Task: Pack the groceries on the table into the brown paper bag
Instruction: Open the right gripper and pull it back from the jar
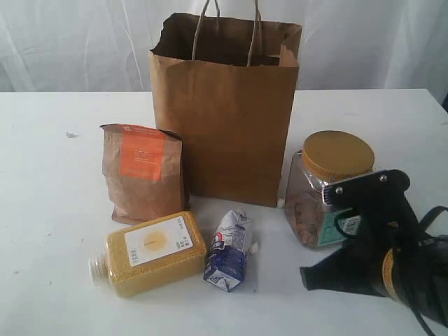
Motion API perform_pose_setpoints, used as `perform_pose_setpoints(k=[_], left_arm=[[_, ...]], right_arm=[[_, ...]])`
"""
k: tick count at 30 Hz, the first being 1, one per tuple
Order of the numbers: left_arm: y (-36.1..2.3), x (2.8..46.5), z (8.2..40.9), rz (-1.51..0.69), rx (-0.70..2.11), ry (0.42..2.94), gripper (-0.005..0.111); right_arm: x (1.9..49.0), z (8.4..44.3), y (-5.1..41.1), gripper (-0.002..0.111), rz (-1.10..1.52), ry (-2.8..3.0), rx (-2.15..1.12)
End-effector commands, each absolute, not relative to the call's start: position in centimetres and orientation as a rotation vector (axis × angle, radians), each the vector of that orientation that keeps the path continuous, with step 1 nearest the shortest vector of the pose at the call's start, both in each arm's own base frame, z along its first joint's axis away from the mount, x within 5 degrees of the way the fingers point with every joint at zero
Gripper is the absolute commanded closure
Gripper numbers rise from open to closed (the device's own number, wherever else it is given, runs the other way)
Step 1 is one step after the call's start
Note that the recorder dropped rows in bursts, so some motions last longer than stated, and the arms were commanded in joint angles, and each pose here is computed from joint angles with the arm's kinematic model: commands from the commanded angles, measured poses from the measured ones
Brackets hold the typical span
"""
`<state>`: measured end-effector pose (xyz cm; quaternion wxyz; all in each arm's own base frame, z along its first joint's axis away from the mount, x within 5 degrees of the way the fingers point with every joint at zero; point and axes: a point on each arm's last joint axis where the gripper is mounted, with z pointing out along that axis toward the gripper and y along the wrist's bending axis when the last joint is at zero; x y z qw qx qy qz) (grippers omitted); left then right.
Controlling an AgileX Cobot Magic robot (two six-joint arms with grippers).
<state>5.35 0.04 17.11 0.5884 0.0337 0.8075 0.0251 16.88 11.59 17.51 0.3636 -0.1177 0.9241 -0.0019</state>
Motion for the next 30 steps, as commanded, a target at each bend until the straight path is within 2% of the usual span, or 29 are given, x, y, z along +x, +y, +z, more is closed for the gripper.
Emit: perform_pose_setpoints(k=[1,6,12,13,17,19,22,23,26,28,29,30], left_arm=[[0.0,5.3,17.1,0.057,0.086,1.875,0.107],[0.0,5.3,17.1,0.057,0.086,1.875,0.107],[0.0,5.3,17.1,0.057,0.086,1.875,0.107],[0.0,5.3,17.1,0.057,0.086,1.875,0.107],[0.0,5.3,17.1,0.057,0.086,1.875,0.107],[0.0,5.3,17.1,0.057,0.086,1.875,0.107],[0.0,5.3,17.1,0.057,0.086,1.875,0.107],[0.0,5.3,17.1,0.057,0.086,1.875,0.107],[0.0,5.3,17.1,0.057,0.086,1.875,0.107],[0.0,5.3,17.1,0.057,0.086,1.875,0.107],[0.0,5.3,17.1,0.057,0.086,1.875,0.107],[0.0,5.3,17.1,0.057,0.086,1.875,0.107]], right_arm=[[15.5,15.9,10.3,0.108,-0.045,2.428,-0.345],[14.4,14.7,10.2,0.104,0.012,2.452,-0.474],[14.3,14.7,10.6,0.073,0.062,2.444,-0.500],[14.3,14.7,10.6,0.073,0.063,2.442,-0.508],[13.9,16.4,12.8,0.073,0.294,2.306,-0.791],[13.6,17.9,13.7,0.078,0.437,2.227,-0.829],[13.4,20.5,14.2,0.095,0.542,2.113,-0.810],[13.4,22.1,14.1,0.108,0.558,2.038,-0.799],[13.9,26.5,12.2,0.108,0.363,1.858,-0.702],[14.6,29.2,9.1,0.108,-0.011,1.785,-0.597],[15.0,30.4,6.1,0.108,-0.391,1.818,-0.485],[14.9,30.7,4.9,0.108,-0.549,1.850,-0.431]])
